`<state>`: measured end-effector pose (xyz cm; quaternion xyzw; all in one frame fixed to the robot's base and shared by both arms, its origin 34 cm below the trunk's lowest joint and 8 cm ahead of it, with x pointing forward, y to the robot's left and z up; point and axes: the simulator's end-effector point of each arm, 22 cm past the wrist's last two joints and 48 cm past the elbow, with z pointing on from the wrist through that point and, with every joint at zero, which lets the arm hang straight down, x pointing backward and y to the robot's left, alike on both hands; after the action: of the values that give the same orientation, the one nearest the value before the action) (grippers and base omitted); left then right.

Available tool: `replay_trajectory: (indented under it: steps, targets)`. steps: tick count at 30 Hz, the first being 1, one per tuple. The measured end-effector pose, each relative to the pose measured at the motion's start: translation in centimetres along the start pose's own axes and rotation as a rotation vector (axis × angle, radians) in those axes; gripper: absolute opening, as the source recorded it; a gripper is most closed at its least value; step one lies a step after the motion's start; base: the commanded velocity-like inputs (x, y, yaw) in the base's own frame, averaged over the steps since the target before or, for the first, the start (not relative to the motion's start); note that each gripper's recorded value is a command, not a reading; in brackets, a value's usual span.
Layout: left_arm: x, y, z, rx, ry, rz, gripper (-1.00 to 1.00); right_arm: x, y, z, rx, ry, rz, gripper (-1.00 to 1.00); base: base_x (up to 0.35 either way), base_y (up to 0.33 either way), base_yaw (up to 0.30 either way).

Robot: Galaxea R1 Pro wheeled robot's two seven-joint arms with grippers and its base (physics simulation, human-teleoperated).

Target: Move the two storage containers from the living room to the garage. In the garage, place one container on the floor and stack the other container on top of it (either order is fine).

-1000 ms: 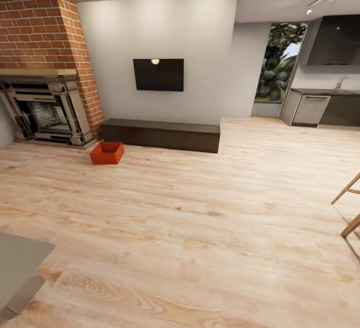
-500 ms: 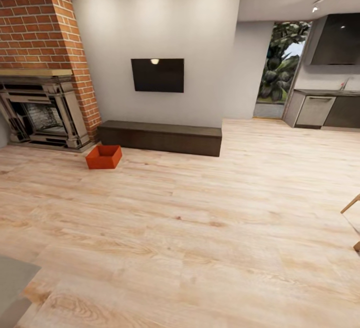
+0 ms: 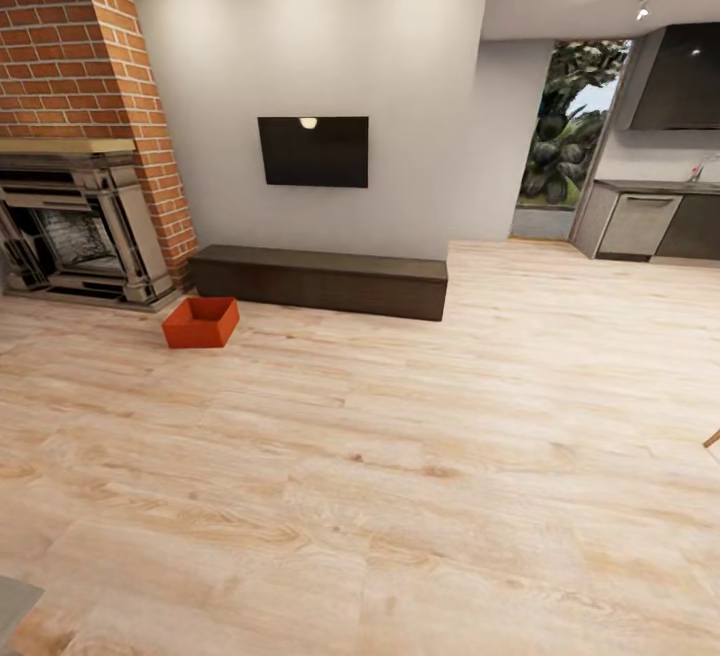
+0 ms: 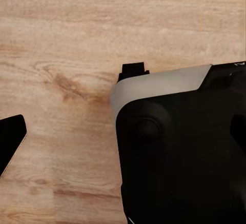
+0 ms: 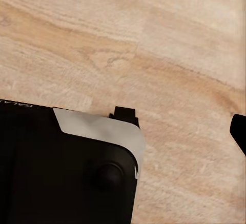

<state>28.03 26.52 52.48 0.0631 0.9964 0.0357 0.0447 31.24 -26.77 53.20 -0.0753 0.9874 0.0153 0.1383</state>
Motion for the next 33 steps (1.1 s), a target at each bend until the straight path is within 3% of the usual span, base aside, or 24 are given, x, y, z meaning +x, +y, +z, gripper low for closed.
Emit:
replay_trajectory:
  steps: [22,33]
  targets:
    - [-0.01,-0.01,0.0,0.0,0.0,-0.001,1.0,-0.03,0.06,0.0,-0.001,-0.001,0.0,1.0,0.341,0.0,0.001]
    - [-0.2,-0.02,0.12,0.0,-0.016,-0.004,1.0,0.21,0.13,0.1,0.001,0.003,0.0,1.0,0.053,0.0,0.201]
